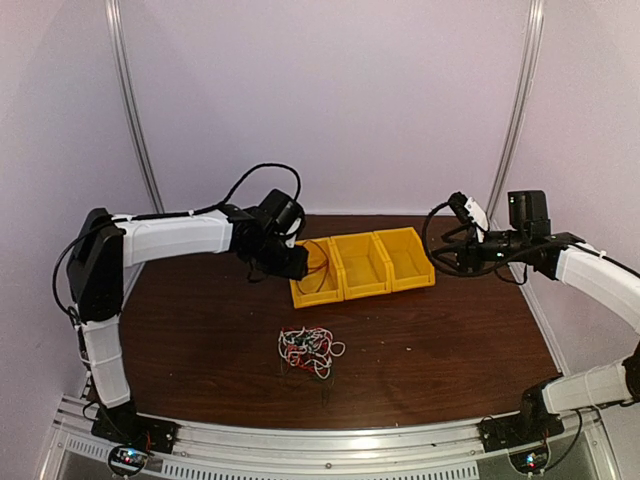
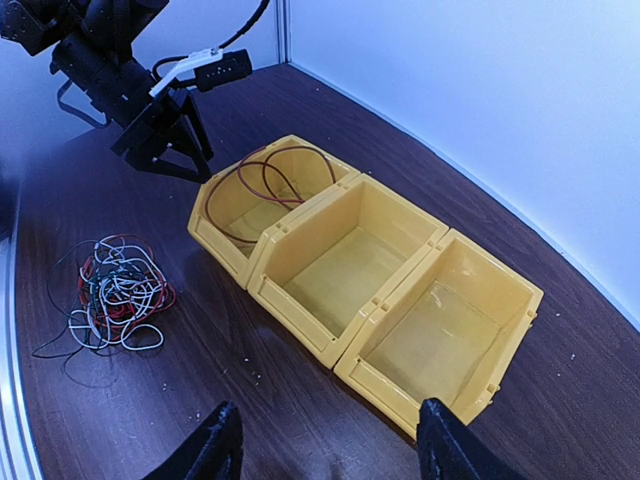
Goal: Untangle the cables
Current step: Adjust the untangled cable in the bin.
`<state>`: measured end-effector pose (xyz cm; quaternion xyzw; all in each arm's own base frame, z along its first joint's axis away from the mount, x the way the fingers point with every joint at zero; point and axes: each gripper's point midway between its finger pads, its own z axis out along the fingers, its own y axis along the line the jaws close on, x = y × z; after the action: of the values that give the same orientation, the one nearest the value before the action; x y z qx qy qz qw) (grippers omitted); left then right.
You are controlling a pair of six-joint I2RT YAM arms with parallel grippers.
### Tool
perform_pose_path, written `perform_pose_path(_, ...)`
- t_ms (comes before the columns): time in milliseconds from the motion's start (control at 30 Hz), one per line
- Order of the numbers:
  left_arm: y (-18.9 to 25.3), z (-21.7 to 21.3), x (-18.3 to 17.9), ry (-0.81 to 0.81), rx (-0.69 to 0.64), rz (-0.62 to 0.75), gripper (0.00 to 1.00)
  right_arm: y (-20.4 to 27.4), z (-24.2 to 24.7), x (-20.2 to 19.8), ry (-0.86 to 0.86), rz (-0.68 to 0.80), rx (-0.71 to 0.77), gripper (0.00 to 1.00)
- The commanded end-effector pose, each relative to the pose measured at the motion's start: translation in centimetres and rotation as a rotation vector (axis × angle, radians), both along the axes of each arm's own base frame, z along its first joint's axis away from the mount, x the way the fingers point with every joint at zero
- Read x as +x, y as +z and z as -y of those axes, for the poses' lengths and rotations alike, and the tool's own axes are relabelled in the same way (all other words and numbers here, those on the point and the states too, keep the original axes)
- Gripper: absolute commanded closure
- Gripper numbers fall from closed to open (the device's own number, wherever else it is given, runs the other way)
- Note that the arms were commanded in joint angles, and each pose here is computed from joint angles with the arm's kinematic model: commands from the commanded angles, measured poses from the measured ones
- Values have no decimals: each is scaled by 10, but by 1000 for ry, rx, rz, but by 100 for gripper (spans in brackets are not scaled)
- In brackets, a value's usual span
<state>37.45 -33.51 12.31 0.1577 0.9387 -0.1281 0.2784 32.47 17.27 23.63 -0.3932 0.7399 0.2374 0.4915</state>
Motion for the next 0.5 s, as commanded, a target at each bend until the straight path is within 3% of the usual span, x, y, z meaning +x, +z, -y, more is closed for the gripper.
perform_pose_path(0,6,15,22,14,-39,48,49,-7,1,-1,5,-21,-5,41)
perform_pose_path(467,-12,33,59,23,-47,48,47,-7,2,-1,4,-22,-7,41)
